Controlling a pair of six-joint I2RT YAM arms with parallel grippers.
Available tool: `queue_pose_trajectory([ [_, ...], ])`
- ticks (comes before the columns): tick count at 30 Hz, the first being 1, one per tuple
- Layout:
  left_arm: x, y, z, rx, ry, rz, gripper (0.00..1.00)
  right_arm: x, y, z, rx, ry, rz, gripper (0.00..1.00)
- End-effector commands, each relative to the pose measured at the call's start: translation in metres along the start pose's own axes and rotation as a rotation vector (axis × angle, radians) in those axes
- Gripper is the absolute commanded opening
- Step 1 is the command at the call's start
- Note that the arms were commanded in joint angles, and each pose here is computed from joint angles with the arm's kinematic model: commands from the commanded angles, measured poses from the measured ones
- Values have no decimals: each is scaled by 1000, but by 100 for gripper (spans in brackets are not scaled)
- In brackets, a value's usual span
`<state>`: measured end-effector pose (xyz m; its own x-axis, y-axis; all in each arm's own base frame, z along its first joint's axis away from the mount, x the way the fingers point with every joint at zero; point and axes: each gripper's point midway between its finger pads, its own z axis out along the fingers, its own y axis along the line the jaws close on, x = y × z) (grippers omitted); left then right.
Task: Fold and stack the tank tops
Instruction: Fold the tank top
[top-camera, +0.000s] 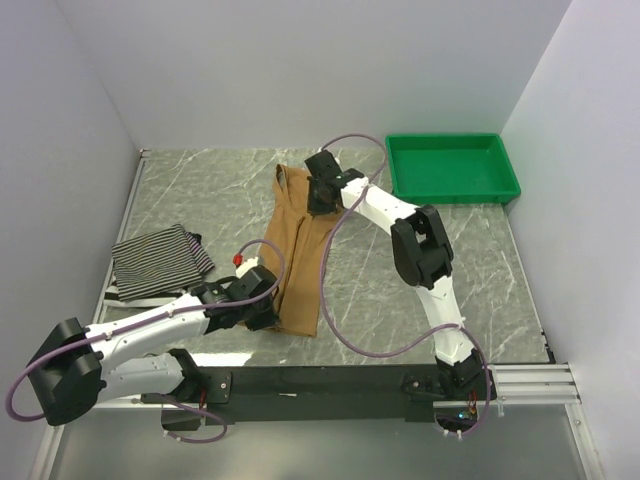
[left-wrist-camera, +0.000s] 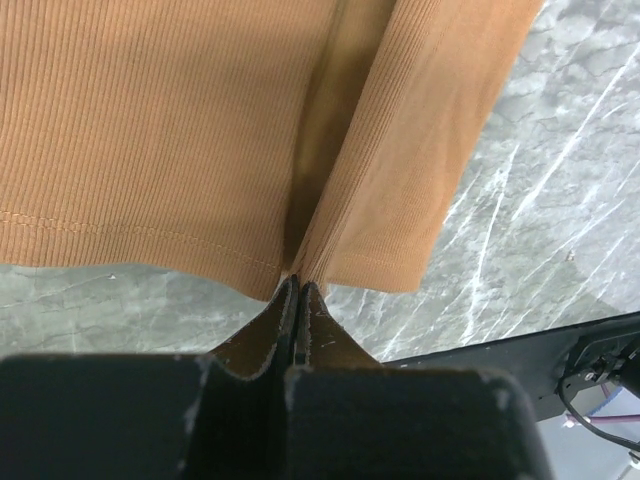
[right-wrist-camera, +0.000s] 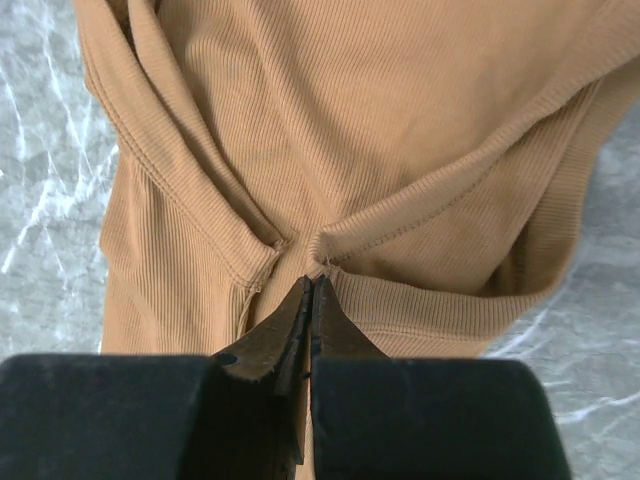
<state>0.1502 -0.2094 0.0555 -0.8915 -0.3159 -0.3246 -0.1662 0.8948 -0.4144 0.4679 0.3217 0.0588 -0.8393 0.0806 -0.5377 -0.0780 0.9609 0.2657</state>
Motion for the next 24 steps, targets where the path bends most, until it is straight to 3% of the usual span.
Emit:
queue_pose_trajectory([
  [1, 10, 9, 2, -14, 54, 12, 1, -17, 18, -2, -45, -55, -22, 0],
  [15, 21, 14, 10, -24, 110, 34, 1, -7, 32, 11, -60, -57, -87, 2],
  [19, 18, 10, 8, -16, 105, 49, 1, -4, 26, 14, -40, -54, -89, 17],
  [20, 15, 7, 7, -8, 98, 50, 2, 0, 23, 14, -35, -49, -93, 25],
  [24, 5, 1, 2, -3, 78, 65, 16, -11, 27, -1, -58, -92, -108, 40],
])
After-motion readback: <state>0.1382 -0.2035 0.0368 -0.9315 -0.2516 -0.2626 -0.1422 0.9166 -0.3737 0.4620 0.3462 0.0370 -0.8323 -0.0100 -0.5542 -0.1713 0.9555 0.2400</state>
